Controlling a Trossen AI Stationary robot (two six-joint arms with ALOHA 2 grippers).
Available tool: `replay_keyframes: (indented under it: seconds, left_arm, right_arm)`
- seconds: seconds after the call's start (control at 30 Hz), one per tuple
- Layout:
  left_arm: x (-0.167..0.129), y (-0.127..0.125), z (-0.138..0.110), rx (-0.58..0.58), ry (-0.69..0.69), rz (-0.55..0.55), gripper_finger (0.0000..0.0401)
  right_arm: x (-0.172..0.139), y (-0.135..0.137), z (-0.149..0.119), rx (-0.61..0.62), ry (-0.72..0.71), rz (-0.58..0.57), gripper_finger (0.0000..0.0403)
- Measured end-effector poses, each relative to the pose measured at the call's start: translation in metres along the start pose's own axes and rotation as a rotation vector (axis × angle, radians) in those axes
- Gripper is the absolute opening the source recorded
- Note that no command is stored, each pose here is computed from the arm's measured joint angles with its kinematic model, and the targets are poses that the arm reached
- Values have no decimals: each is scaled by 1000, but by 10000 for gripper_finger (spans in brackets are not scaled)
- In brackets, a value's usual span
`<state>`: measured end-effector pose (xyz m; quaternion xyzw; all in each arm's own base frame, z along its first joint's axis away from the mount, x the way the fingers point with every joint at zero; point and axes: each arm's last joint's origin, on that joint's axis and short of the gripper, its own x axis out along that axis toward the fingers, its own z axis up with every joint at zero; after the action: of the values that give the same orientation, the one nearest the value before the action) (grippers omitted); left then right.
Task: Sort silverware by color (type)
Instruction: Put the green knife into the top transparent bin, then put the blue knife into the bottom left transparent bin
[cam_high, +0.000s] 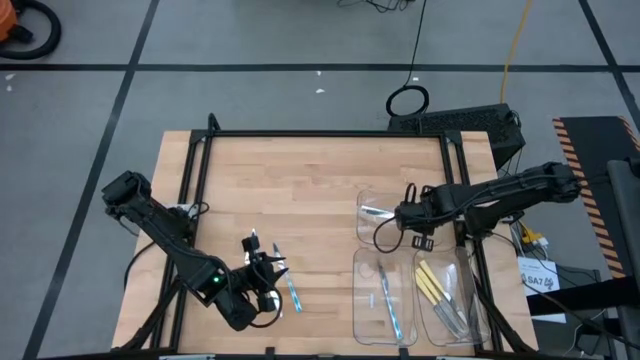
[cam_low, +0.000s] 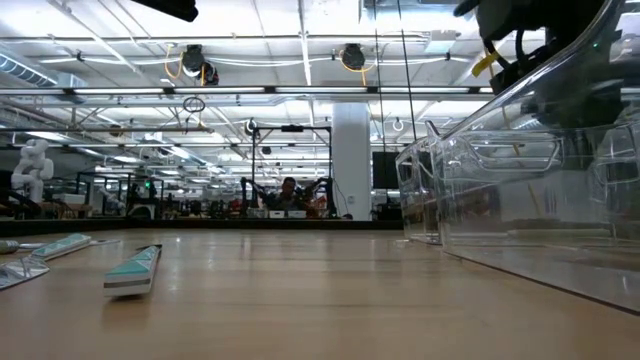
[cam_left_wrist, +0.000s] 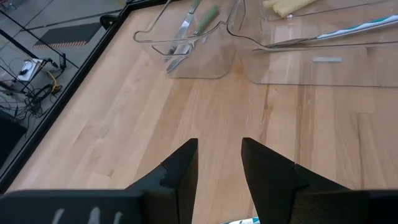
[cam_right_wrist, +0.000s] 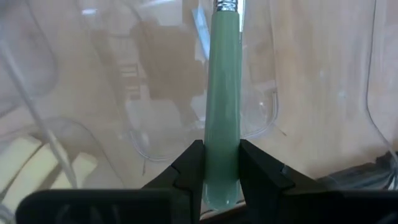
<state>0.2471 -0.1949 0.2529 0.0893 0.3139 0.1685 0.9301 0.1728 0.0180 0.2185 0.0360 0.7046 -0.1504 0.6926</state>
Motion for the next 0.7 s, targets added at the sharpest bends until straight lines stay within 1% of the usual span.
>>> replay_keyframes:
  seconds: [0.23,0.37,0.53,0.7]
  left_arm:
    - [0,0,0,-5,0,0,131]
    - [0,0,0,-5,0,0,131]
    - [0,0,0,-6,0,0,131]
    - [0,0,0,-10,0,0,131]
  right_arm:
    - [5,2,3,-6,30,-19,82]
    - [8,3,5,-7,48,-34,99]
    - [10,2,7,14,43,-108,123]
    - [2,2,8,34,19,-97,135]
